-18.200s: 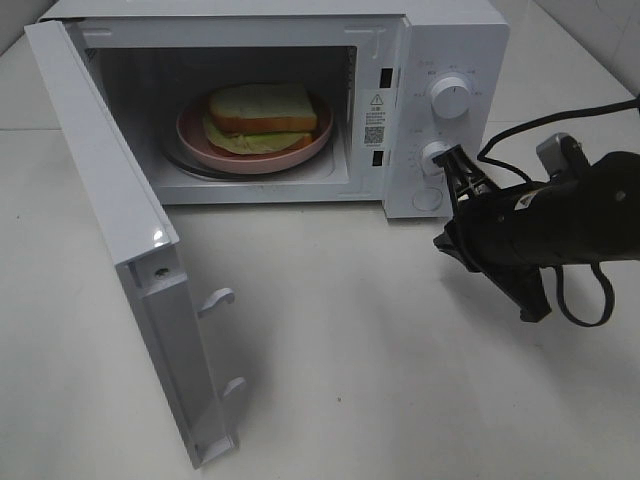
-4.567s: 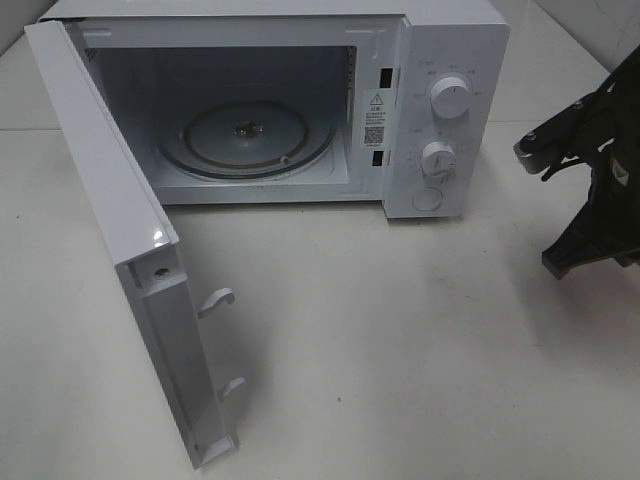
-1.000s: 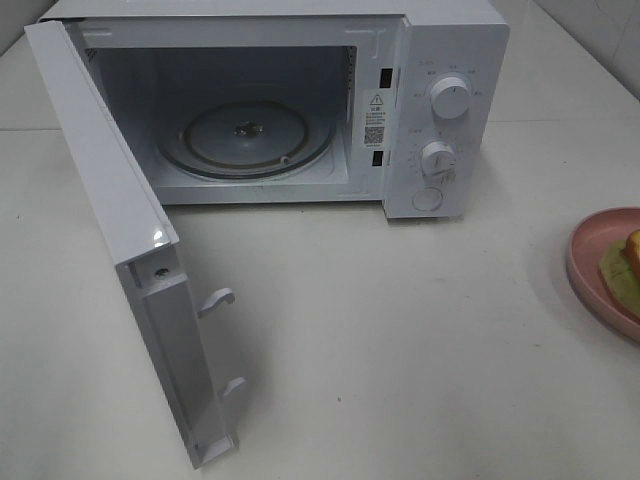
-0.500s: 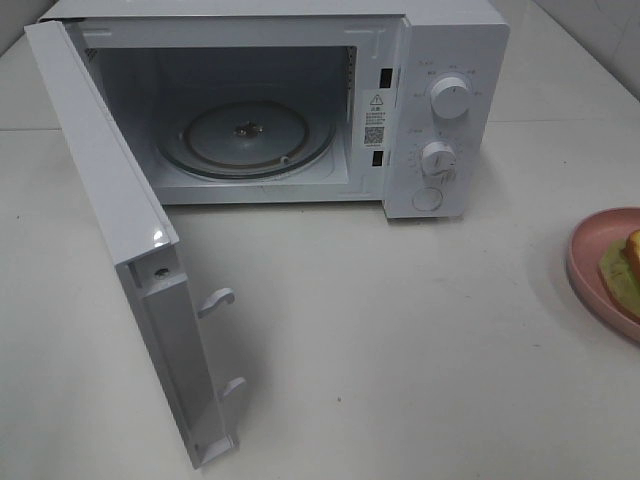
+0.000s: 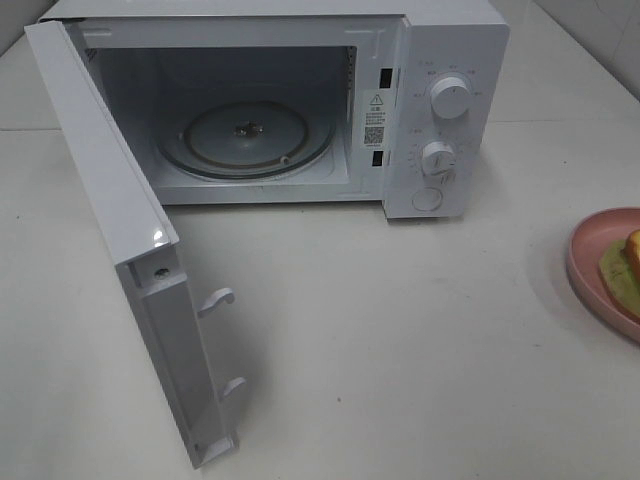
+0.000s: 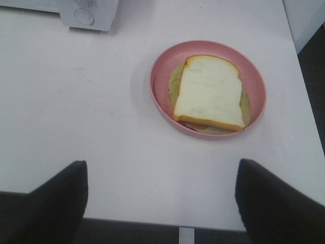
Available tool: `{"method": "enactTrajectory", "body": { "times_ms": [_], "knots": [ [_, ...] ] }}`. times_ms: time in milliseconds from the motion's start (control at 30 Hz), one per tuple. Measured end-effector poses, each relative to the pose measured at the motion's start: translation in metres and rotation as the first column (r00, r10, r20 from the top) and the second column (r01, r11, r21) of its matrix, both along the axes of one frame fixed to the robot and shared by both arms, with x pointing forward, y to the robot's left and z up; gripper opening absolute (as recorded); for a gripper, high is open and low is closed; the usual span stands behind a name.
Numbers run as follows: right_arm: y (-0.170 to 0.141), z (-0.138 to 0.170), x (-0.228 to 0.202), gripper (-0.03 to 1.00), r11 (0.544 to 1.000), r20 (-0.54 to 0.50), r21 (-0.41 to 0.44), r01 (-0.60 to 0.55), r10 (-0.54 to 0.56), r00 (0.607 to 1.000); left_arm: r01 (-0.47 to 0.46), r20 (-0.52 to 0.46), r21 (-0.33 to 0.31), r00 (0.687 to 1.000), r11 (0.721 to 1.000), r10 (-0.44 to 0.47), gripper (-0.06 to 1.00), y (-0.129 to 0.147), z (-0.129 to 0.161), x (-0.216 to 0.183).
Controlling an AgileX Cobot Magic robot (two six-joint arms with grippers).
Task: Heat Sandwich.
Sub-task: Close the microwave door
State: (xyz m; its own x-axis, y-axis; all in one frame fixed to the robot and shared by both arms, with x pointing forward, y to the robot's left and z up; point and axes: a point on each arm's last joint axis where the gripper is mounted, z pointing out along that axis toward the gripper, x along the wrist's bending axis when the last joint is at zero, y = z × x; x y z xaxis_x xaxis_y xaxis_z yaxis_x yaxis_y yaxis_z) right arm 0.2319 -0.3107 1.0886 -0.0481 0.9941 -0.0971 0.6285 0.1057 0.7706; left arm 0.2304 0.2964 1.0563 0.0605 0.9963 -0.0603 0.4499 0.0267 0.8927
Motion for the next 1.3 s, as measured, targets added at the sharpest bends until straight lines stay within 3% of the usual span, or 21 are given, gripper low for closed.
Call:
{"method": "enactTrajectory", "body": {
  "times_ms": [333, 500, 1300],
  "knots": [
    [0.005, -0.028, -0.006, 0.76, 0.996, 0.149, 0.042, 0.076, -0.082, 0.985, 0.0, 0.0, 0.0, 1.0, 1.0, 0.0, 0.97, 0.0, 0.0, 0.0],
    [0.006, -0.04, -0.002, 0.76, 0.994, 0.155, 0.046, 0.1, -0.106, 0.982, 0.0, 0.0, 0.0, 1.0, 1.0, 0.0, 0.97, 0.0, 0.0, 0.0],
    [0.006, -0.041, 0.0, 0.76, 0.994, 0.166, 0.048, 0.101, -0.108, 0.98, 0.0, 0.0, 0.0, 1.0, 1.0, 0.0, 0.97, 0.0, 0.0, 0.0]
  ]
}}
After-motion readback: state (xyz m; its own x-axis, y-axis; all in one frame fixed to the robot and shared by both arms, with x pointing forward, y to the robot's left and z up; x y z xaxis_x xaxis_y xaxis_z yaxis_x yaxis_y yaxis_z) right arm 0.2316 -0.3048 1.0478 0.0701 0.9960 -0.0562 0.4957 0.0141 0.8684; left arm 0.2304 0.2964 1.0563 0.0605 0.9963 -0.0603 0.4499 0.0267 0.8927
